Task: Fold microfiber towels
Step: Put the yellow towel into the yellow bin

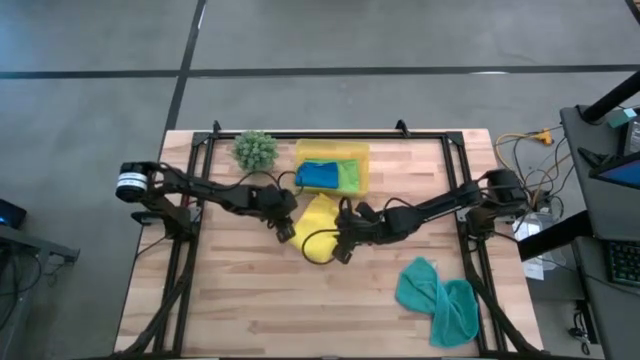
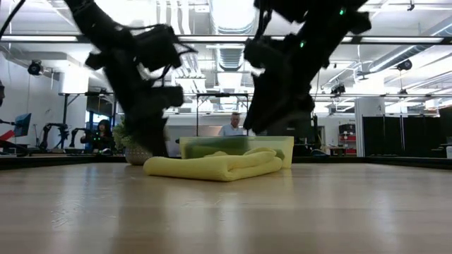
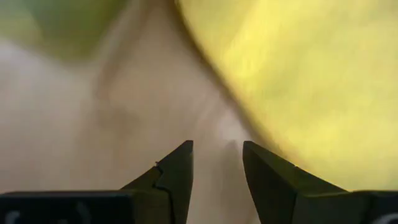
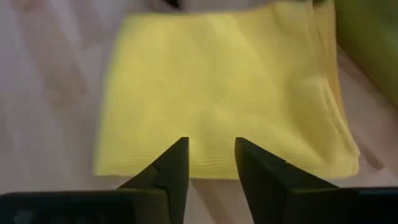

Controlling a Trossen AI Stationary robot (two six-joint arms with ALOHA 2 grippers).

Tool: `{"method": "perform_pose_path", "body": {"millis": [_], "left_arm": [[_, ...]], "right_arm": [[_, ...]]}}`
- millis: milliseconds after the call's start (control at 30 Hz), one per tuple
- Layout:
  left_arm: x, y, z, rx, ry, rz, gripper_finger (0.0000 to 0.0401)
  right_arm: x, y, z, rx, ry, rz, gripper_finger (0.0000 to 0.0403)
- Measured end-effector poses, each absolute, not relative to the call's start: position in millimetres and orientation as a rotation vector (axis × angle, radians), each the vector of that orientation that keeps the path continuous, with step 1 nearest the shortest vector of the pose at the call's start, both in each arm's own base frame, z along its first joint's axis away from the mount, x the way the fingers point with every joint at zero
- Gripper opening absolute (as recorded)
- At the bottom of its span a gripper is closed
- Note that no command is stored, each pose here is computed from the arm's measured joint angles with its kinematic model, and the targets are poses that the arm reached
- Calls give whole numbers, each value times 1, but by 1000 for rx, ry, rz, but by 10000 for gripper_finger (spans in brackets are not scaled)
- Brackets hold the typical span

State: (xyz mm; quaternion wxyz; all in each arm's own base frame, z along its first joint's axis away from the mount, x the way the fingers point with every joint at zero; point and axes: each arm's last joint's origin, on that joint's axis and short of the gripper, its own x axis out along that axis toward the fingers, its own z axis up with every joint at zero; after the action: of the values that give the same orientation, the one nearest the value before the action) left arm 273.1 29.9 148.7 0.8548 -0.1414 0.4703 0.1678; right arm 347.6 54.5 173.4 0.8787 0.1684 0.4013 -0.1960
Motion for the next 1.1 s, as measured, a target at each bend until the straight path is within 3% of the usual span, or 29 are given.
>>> {"method": "perform_pose_path", "body": {"millis": [233, 467, 767, 933, 1100], "left_arm": [[259, 16, 125, -437, 923, 332, 107], [264, -3, 127, -473, 880, 233, 100], [267, -18, 127, -554, 858, 210, 100], [280, -36, 123, -597, 776, 91, 100], [288, -57, 113, -702, 728, 28, 100]], "right_arm": [[355, 27, 144, 449, 911, -495, 89], [355, 13, 144, 471, 915, -534, 61], [352, 3, 147, 461, 885, -593, 56], [341, -8, 132, 544, 1004, -644, 52], [335, -2, 142, 498, 1029, -608, 52]]}}
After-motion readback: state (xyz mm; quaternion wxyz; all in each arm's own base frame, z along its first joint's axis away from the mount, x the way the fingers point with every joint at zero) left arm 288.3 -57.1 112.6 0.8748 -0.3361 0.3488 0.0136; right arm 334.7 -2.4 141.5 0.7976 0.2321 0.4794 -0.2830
